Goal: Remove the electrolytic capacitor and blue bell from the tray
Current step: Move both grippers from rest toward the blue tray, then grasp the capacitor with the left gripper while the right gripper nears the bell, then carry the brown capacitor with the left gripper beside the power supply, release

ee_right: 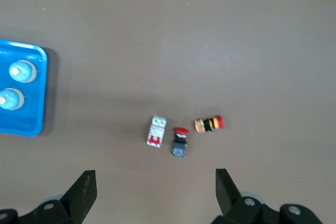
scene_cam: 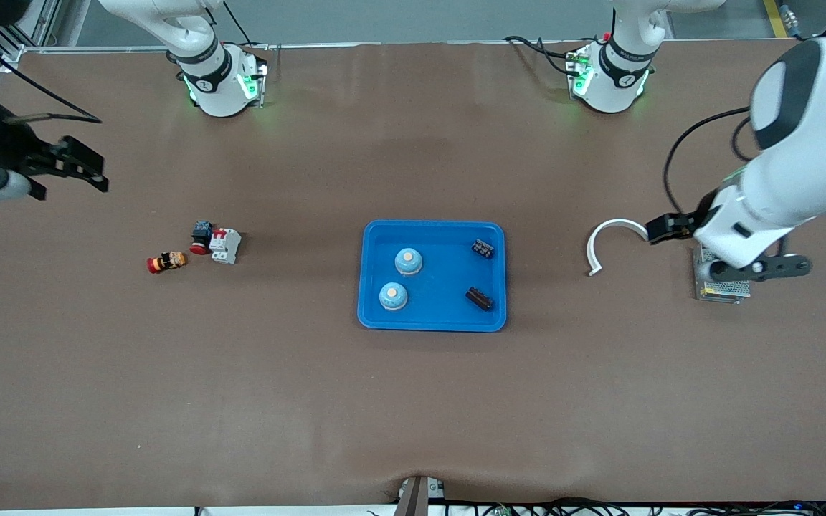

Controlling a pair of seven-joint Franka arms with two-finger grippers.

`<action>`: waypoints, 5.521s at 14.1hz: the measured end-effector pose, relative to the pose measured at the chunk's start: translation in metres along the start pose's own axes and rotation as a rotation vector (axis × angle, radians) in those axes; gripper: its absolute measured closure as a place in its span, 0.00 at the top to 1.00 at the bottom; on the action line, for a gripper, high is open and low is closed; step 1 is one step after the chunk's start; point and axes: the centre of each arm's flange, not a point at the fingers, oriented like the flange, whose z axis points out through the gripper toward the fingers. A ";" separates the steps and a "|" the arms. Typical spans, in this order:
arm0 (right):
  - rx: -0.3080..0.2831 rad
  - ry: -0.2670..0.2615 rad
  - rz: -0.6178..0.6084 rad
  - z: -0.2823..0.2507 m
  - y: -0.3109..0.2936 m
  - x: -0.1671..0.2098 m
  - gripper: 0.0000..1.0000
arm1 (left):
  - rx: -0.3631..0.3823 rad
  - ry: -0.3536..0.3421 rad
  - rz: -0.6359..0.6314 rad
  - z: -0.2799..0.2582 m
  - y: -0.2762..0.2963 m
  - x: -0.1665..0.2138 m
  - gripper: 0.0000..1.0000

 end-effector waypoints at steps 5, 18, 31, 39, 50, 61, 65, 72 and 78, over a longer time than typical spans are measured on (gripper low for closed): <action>0.024 0.048 0.064 0.062 -0.085 0.046 1.00 | 0.003 0.017 -0.156 0.078 0.084 -0.017 1.00; 0.097 0.060 0.212 0.202 -0.185 0.093 1.00 | -0.020 0.047 -0.648 0.223 0.233 -0.086 0.76; 0.076 0.004 0.255 0.276 -0.281 0.093 1.00 | 0.012 0.055 -0.751 0.306 0.265 -0.099 0.73; 0.061 0.001 0.228 0.290 -0.294 0.091 1.00 | 0.026 0.047 -0.778 0.317 0.264 -0.099 0.67; 0.063 0.008 0.193 0.321 -0.322 0.092 1.00 | 0.012 0.055 -0.809 0.308 0.269 -0.092 0.34; 0.062 0.006 0.156 0.354 -0.348 0.080 1.00 | 0.062 0.072 -0.593 0.156 0.154 -0.013 0.34; 0.067 0.016 0.143 0.362 -0.358 0.077 1.00 | 0.094 0.017 -0.482 0.150 0.078 0.012 0.34; 0.072 0.027 0.163 0.377 -0.362 0.076 1.00 | 0.147 -0.057 -0.324 0.183 -0.056 0.034 0.34; 0.080 0.043 0.197 0.391 -0.363 0.081 1.00 | 0.144 -0.021 -0.304 0.243 -0.101 0.022 0.34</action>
